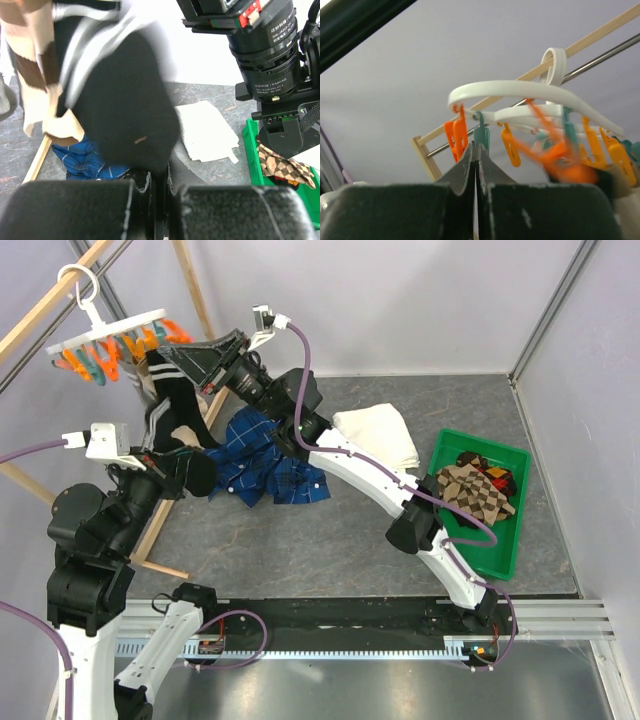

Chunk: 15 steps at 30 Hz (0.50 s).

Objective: Remove the socks clipped to the hanger
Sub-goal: Remove the sock from the hanger.

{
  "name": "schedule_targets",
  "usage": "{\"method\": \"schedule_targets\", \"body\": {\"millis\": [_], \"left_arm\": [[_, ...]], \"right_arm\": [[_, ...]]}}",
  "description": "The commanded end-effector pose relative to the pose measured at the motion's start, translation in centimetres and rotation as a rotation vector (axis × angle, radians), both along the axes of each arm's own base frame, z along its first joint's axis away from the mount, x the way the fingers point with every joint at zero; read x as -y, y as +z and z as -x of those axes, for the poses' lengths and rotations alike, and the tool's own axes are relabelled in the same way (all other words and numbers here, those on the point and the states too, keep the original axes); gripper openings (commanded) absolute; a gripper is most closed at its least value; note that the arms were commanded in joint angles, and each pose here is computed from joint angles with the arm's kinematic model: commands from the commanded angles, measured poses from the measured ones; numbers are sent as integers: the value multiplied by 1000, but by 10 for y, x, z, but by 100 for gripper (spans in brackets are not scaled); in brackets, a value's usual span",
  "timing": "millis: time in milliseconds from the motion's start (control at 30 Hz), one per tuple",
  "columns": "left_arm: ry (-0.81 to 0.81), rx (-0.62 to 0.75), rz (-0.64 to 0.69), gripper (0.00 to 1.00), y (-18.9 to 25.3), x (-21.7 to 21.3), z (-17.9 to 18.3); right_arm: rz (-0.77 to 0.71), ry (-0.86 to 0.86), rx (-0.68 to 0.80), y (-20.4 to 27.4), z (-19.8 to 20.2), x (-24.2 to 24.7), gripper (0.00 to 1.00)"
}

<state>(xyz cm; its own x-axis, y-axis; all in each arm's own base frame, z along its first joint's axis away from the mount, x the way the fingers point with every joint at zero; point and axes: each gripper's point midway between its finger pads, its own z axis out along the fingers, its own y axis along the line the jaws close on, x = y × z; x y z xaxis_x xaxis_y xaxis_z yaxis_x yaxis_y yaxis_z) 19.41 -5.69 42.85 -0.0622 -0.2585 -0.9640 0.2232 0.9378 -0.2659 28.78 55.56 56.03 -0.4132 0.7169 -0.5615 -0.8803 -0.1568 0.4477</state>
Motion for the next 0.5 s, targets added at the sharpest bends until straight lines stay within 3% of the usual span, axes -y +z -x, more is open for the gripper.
{"method": "schedule_targets", "body": {"millis": [0,133,200,367,467], "left_arm": [[-12,20,30,2,7,4,-3],[-7,22,30,2,8,3,-3],[-3,21,26,2,7,2,-3],[7,28,16,2,8,-1,-1],[4,30,15,2,9,0,0]], "right_arm": [[-40,-10,32,17,4,12,0],[-50,-5,34,20,5,15,1],[-45,-9,28,20,5,16,10],[3,-19,37,12,5,19,18],[30,-10,59,8,8,23,30]]}}
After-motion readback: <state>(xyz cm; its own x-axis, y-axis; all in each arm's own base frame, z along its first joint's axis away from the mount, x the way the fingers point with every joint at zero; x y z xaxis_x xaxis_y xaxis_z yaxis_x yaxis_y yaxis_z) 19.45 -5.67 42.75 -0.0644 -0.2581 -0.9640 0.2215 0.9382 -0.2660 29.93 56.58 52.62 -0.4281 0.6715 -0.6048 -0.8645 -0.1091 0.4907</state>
